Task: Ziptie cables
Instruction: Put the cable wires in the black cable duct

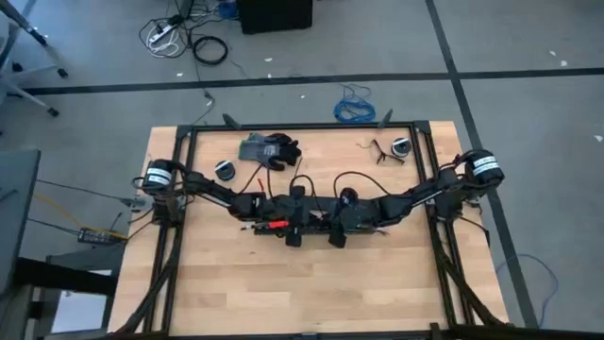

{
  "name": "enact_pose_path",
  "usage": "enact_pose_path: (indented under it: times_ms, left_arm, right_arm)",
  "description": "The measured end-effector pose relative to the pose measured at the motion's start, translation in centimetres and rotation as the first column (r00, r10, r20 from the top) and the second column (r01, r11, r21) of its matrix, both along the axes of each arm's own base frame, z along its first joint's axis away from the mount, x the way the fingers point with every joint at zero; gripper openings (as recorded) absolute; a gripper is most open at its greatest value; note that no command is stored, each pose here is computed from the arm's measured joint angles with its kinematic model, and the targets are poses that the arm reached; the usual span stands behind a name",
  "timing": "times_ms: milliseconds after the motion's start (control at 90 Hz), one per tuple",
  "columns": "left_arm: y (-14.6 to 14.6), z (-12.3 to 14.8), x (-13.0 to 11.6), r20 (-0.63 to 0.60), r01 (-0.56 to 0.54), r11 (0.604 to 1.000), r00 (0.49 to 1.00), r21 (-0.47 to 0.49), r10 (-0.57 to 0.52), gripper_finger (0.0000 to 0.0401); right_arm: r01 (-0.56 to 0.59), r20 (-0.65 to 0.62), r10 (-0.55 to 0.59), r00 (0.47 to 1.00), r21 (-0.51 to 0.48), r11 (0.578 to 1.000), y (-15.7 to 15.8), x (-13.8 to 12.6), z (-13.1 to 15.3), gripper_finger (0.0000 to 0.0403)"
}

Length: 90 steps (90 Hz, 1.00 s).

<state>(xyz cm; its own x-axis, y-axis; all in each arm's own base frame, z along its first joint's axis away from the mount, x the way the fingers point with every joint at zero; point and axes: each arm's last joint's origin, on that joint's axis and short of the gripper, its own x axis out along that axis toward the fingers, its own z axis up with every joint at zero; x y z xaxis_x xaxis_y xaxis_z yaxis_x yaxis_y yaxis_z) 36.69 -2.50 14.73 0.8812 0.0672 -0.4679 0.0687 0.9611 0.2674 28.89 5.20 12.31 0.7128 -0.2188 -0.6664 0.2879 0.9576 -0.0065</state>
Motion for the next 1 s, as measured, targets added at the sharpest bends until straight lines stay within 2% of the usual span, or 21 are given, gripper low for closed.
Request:
enact_pose_path:
  times_ms: [300, 456, 600, 900, 1000]
  left_arm:
    - [-0.8, 0.0, -0.1, -0.007, 0.045, 0.997, 0.999, 0.070, -0.045, 0.0000]
    - [-1.4, 0.1, -0.1, -0.005, 0.081, 0.989, 0.997, 0.124, -0.081, 0.0000]
    - [-1.8, 0.1, -0.1, -0.013, 0.087, 0.980, 0.996, 0.178, -0.086, 0.0000]
    - [-2.0, 0.1, -0.1, -0.019, 0.101, 0.972, 0.995, 0.212, -0.099, 0.0000]
    - [-1.9, 0.2, -0.1, -0.015, 0.076, 0.964, 0.997, 0.254, -0.075, 0.0000]
  right_arm:
    - [0.030, -0.001, -0.030, 1.000, 0.015, 0.999, -0.5, 0.0, 0.0, 0.0095]
    - [0.024, -0.013, -0.023, 1.000, 0.030, 0.999, -0.8, 0.0, -0.1, 0.0122]
    - [0.019, -0.026, -0.018, 1.000, 0.042, 0.999, -0.9, 0.0, -0.2, 0.0134]
    - [0.007, -0.028, -0.007, 1.000, 0.017, 1.000, -1.5, 0.1, 0.0, 0.0134]
    - [0.006, -0.019, -0.006, 1.000, 0.004, 1.000, -1.9, 0.0, 0.4, 0.0135]
